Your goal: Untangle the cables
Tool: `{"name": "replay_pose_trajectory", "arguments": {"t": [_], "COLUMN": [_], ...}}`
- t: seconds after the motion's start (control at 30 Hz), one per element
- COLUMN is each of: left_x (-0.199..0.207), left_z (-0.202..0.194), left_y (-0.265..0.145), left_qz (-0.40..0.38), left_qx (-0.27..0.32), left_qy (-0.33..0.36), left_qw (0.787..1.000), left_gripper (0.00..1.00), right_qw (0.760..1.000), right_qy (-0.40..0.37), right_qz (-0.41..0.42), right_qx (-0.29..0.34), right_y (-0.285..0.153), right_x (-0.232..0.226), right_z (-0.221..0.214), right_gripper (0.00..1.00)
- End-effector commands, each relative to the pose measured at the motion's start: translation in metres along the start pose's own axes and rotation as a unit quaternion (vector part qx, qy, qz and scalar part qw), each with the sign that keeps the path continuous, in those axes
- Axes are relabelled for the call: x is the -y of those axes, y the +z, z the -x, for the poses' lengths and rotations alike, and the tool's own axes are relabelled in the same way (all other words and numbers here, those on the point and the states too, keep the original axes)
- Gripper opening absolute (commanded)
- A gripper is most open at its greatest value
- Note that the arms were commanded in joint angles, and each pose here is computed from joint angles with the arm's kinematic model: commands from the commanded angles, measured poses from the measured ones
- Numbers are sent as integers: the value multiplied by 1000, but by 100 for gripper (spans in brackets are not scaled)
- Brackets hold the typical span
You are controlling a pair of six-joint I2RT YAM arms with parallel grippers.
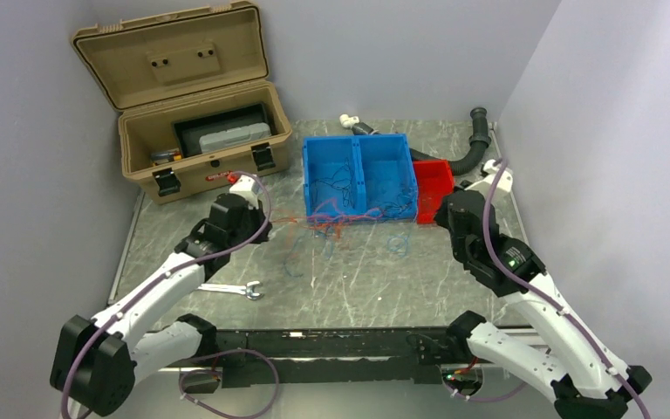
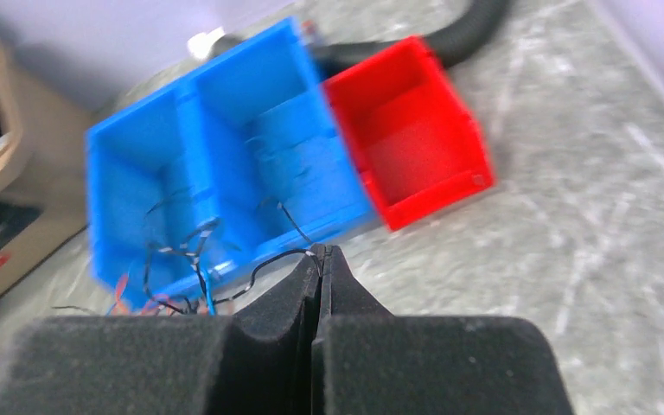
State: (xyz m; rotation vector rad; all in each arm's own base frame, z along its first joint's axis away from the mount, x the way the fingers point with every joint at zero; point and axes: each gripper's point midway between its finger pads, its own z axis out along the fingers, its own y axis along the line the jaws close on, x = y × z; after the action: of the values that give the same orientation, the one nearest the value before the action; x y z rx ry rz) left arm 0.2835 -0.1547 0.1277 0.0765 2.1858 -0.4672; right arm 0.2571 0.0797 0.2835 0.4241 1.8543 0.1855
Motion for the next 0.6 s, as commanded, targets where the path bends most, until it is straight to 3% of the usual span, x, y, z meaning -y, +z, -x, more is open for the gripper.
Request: {"name": "replay_pose_trajectory", "arguments": {"t": [0.0, 0.23, 0.37, 0.47, 0.57], "left_x": [-14, -37, -58, -50, -15], "left_z": [13, 35, 49, 63, 78], "left_y": [-15, -41, -64, -76, -80], "left_qz": [35, 108, 166, 145, 45], "left_qx": [19, 51, 81, 107, 125], "left_qy": [-19, -21, -57, -61, -17], "left_qw": [999, 993, 981, 982, 991], "left_gripper": [0, 0, 0, 0, 0], "right_qw": [993, 991, 987, 995, 991], "right_qy": [1, 6, -9, -37, -100], "right_qz": [-113, -131, -154, -92, 37], "right_qx": [28, 40, 47, 2, -75], "right_y": [-1, -9, -14, -10, -8], "right_x": [52, 65, 77, 56, 14], "right_z": [8, 11, 17, 1, -28], "right_gripper": [0, 0, 0, 0, 0]}}
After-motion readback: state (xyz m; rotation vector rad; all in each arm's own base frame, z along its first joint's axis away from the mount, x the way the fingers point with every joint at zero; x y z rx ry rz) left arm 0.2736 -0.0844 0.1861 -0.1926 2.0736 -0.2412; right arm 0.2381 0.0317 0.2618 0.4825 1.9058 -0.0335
